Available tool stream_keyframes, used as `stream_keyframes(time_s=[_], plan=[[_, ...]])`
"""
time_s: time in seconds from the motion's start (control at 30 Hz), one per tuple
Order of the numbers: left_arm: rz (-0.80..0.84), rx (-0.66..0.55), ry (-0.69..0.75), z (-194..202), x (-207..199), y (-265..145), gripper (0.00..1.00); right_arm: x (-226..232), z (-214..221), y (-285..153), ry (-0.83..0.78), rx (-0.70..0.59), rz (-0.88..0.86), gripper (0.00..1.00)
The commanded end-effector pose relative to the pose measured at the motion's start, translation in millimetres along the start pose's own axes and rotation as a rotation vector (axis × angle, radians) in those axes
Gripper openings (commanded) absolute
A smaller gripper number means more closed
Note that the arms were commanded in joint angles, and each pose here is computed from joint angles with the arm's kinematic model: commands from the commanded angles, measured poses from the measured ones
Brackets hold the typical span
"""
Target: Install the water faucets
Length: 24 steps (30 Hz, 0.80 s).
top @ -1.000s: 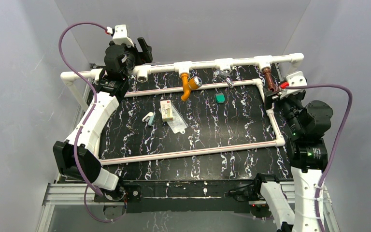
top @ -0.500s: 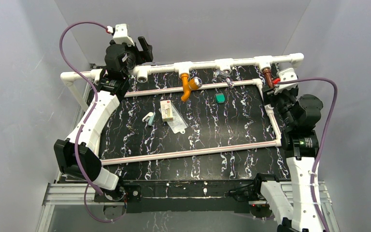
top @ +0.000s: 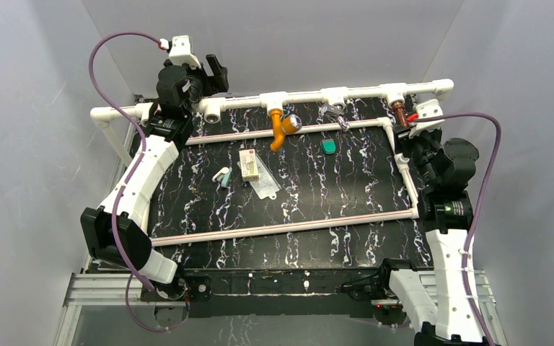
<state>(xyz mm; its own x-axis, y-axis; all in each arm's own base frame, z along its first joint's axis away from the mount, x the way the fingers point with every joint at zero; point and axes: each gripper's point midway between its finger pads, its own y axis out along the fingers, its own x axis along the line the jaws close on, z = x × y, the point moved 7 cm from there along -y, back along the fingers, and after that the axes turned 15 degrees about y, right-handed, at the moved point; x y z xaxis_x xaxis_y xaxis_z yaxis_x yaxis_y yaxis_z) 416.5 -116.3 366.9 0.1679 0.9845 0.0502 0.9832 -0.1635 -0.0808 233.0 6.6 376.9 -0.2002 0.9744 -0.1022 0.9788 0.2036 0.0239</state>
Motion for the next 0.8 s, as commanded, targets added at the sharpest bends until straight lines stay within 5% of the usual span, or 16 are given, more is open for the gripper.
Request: stream_keyframes(time_s=[0.0, 0.23, 0.53, 0.77], plan=[[0.023, 0.531, 0.057, 147.2, -4.4, 1.4, 0.79, -2.2, -0.5, 4.6, 0.014, -0.030, 0.025, 0.58], [0.024, 0.533, 0.057, 147.8, -4.8, 1.2, 0.79, -3.7, 0.2, 4.2, 0.020, -0.035, 0.043, 0.49], [0.024, 0.532, 0.057, 147.8, -4.6, 1.6, 0.79, 0.3, -2.2, 4.4, 0.108, -0.040, 0.035, 0.01], [0.023, 0.533, 0.057, 147.7, -4.5, 1.5, 0.79, 9.9, -7.6, 5.2, 0.280, -0.074, 0.003, 0.01]])
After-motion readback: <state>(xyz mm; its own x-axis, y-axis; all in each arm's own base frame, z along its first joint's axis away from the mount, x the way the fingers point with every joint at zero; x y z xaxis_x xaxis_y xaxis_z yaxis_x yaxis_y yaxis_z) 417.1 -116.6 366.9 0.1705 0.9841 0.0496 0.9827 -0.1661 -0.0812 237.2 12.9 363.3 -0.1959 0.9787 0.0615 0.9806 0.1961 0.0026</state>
